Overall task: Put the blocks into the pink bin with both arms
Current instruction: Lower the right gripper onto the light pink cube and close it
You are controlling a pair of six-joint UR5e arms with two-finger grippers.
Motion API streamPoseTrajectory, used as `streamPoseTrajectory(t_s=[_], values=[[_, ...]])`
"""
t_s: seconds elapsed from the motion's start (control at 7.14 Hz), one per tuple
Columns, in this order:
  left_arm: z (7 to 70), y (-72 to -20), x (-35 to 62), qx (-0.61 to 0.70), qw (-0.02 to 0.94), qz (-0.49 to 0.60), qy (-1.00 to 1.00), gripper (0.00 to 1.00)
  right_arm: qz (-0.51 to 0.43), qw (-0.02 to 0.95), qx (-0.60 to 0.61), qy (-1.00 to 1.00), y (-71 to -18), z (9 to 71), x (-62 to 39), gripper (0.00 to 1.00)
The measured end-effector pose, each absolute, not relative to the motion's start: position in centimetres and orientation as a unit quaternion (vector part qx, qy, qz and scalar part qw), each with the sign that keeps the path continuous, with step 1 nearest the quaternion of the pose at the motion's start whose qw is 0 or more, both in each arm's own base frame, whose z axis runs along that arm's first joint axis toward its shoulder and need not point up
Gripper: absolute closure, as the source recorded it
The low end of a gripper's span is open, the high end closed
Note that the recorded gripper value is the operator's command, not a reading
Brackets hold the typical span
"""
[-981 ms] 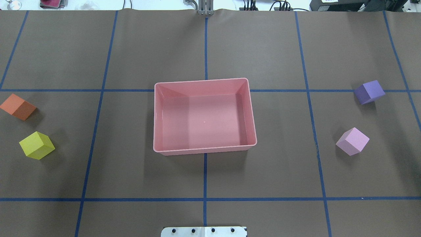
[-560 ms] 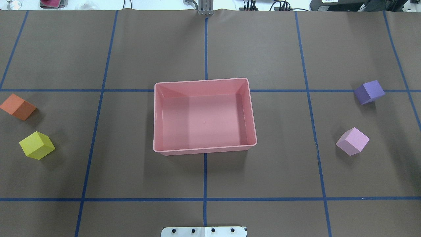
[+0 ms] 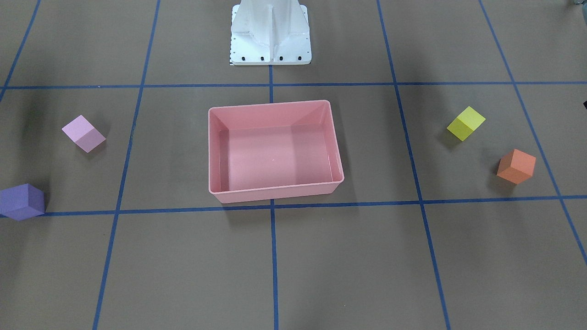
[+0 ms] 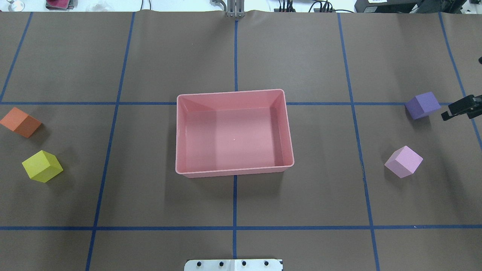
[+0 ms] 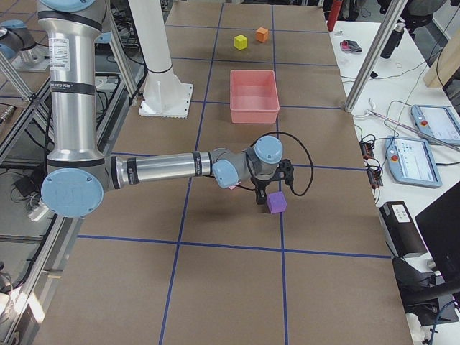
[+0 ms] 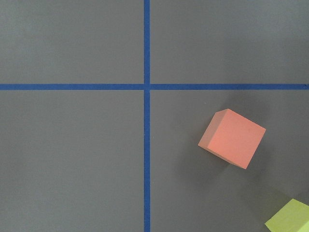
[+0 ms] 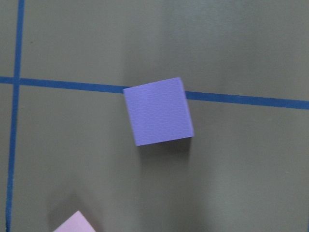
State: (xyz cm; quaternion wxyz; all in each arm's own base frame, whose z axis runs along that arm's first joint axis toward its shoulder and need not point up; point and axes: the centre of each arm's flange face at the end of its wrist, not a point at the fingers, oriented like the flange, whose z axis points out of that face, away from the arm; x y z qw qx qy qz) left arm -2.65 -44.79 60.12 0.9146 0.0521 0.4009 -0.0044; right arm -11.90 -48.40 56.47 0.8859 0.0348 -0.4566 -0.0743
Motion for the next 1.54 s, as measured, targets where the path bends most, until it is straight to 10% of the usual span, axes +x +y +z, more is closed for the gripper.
streamPoseTrajectory(t_s=[1.54], values=[[60.2,-44.9,-2.2,0.056,0.914,0.001,0.402,0.00,-0.345,0.848,0.153,-0.371,-39.6,51.7,-24.0,0.09]])
